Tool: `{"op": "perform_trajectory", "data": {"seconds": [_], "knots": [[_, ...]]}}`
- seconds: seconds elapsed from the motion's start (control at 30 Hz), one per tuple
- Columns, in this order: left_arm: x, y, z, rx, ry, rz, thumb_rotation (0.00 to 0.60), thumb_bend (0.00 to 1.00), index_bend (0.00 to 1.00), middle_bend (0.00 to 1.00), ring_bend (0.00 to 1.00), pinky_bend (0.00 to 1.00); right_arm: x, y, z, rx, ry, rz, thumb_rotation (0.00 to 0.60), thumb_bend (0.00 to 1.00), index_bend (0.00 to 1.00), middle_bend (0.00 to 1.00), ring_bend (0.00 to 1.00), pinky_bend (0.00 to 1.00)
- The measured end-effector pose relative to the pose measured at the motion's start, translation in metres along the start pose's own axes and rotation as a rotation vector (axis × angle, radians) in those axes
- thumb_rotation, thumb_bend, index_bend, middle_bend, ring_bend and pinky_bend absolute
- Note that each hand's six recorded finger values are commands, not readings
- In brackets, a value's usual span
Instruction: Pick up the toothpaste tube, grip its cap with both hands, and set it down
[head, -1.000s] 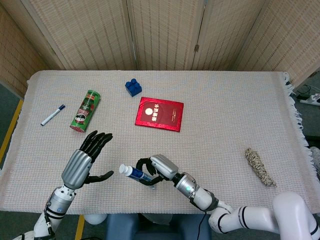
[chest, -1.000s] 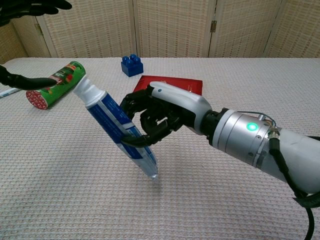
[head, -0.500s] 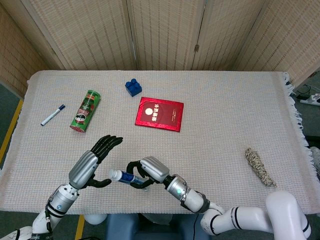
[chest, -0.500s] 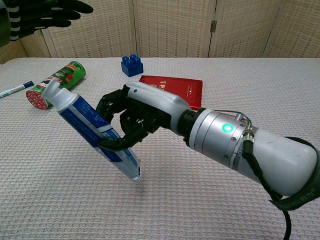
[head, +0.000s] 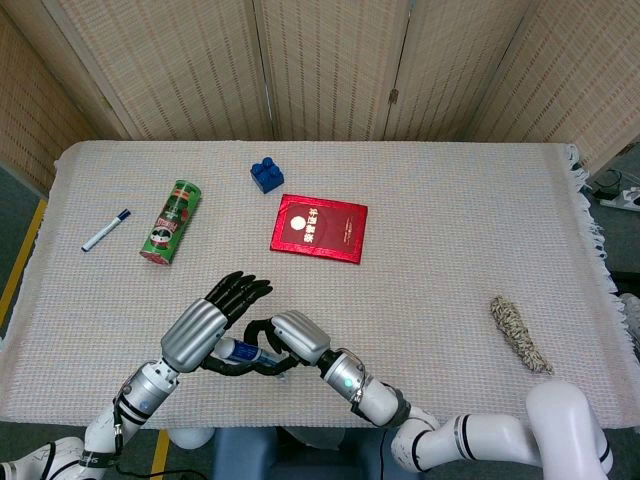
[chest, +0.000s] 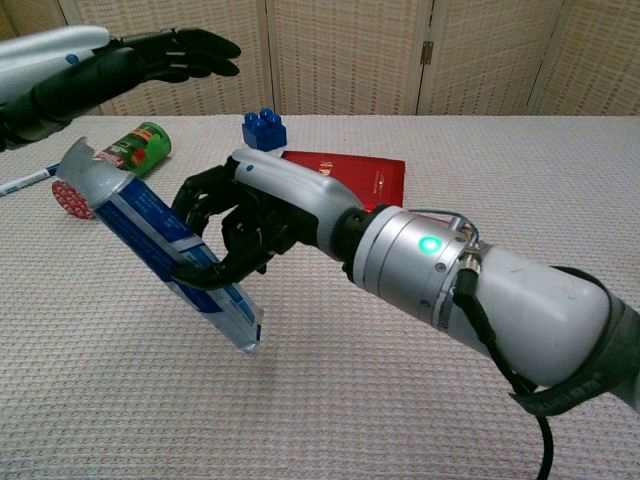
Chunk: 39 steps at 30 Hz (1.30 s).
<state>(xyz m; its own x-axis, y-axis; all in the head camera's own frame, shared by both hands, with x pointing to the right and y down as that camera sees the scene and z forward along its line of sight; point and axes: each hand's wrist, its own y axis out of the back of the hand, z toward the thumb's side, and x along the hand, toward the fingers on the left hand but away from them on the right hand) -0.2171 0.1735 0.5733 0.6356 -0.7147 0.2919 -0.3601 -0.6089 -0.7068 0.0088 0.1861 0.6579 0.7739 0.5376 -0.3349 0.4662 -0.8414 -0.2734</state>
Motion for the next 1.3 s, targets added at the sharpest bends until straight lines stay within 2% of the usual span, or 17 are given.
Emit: {"op": "perform_trajectory", "data": {"seconds": [0.23,0.47,0.77,0.97,1.3], "knots": [[0.004,-0.003,-0.001,-0.005,0.01,-0.013,0.0,0.1,0.09,0.11,0.07,0.0,-0.003,0.0,0.002,0.006,0.005,-0.019,0.6,0.64,0.84,0.71,0.73,0.7],[0.004,-0.007,-0.002,0.051,0.018,-0.037,0.0,0.1,0.09,0.11,0.07,0.0,-0.005,-0.001,0.003,0.008,0.005,-0.031,0.6,0.65,0.85,0.71,0.73,0.7],[0.005,-0.014,-0.002,0.073,0.029,-0.076,0.0,0.11,0.09,0.11,0.07,0.0,-0.008,-0.003,0.005,0.002,0.011,-0.049,0.6,0.66,0.86,0.72,0.74,0.71],[0.004,-0.018,-0.004,0.052,0.04,-0.11,0.0,0.11,0.08,0.11,0.07,0.0,-0.009,-0.004,0.006,0.0,0.017,-0.052,0.6,0.67,0.86,0.72,0.74,0.71],[0.002,-0.02,-0.004,0.051,0.046,-0.13,0.0,0.11,0.07,0.11,0.07,0.0,-0.01,-0.005,0.007,0.001,0.021,-0.059,0.6,0.67,0.86,0.73,0.75,0.71]]}}
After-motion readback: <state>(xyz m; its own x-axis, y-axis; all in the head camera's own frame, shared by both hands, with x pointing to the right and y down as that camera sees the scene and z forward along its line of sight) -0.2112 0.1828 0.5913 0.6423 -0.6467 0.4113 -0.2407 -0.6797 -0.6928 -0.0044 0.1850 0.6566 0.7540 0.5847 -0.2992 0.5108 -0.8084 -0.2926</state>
